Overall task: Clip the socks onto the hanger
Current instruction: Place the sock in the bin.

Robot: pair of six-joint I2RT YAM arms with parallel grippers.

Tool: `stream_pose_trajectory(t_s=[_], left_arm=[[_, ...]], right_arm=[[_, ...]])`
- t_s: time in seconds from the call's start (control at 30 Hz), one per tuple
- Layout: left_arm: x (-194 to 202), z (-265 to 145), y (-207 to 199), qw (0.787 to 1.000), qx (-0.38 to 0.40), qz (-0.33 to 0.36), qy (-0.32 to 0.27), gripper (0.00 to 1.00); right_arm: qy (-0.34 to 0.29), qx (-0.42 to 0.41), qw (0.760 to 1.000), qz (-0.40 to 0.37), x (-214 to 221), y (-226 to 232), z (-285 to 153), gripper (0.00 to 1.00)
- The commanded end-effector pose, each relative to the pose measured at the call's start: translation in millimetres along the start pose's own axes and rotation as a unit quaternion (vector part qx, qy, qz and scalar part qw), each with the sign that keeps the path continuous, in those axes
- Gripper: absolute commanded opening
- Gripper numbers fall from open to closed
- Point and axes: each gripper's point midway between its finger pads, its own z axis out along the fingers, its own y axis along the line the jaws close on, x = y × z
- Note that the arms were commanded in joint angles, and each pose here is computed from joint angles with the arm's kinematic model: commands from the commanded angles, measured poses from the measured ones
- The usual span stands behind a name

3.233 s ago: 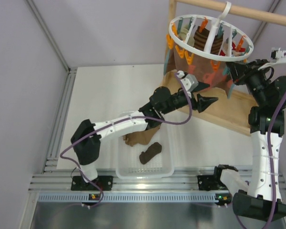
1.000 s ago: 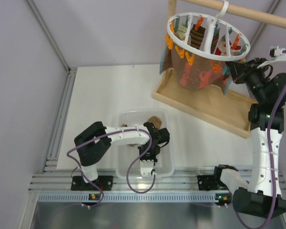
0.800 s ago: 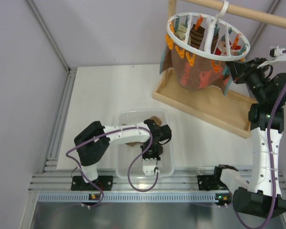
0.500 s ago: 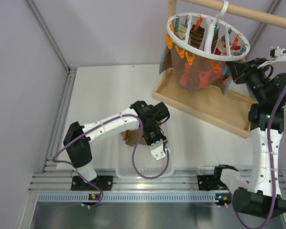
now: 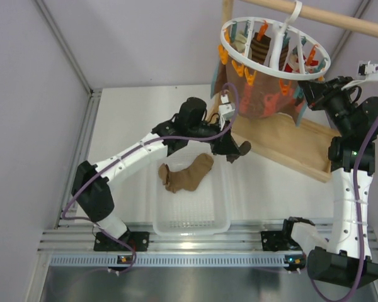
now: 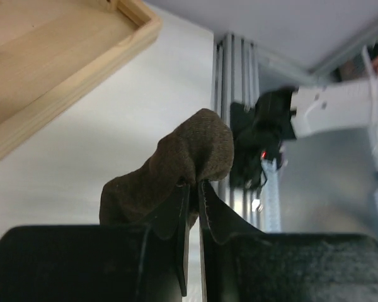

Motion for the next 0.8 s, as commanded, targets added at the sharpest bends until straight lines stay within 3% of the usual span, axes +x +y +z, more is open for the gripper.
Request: stream_pose_trajectory(t_s=[0.0, 0.03, 0.07, 0.17, 0.23, 0.43, 0.57, 0.77], left_arm=[[-114.8, -16.2, -37.5, 0.964, 0.022, -0.106, -0.243, 0.0], [-118.6, -10.1, -19.4, 0.956, -0.01, -0.136, -0.259, 0.0], [-120.9, -5.9, -15.9, 0.947, -0.006, -0.183, -0.263, 0.0], [-139.5, 2.5, -4.6, 0.924, 0.0, -0.236, -0.302, 0.0], [-154.7, 6.9, -6.4, 0.916, 0.011, -0.225, -0.332, 0.0], [-178.1, 26.6, 1.4, 0.884, 0.038, -0.292, -0.364, 0.0], [-187.9, 23.2, -6.5, 0.88, 0.074, -0.296, -0.364, 0.0], [-179.9, 2.9, -57.0, 0.893, 0.165, -0.26, -0.328, 0.0]], right_arm=[[0.019, 0.01, 0.999, 0.032, 10.6, -7.0, 2.7, 0.0], [0.018, 0.009, 0.999, 0.035, 9.4, -5.8, 2.8, 0.0], [0.018, 0.009, 0.999, 0.036, 9.1, -5.6, 2.7, 0.0], [0.015, 0.01, 0.999, 0.038, 7.1, -4.9, 2.2, 0.0], [0.015, 0.01, 0.999, 0.041, 6.5, -4.3, 2.2, 0.0], [0.013, 0.009, 0.999, 0.047, 3.5, -1.6, 1.8, 0.0], [0.012, 0.013, 0.999, 0.042, 1.9, -2.9, 1.1, 0.0], [0.014, 0.011, 0.999, 0.042, 3.9, -2.7, 0.6, 0.0]])
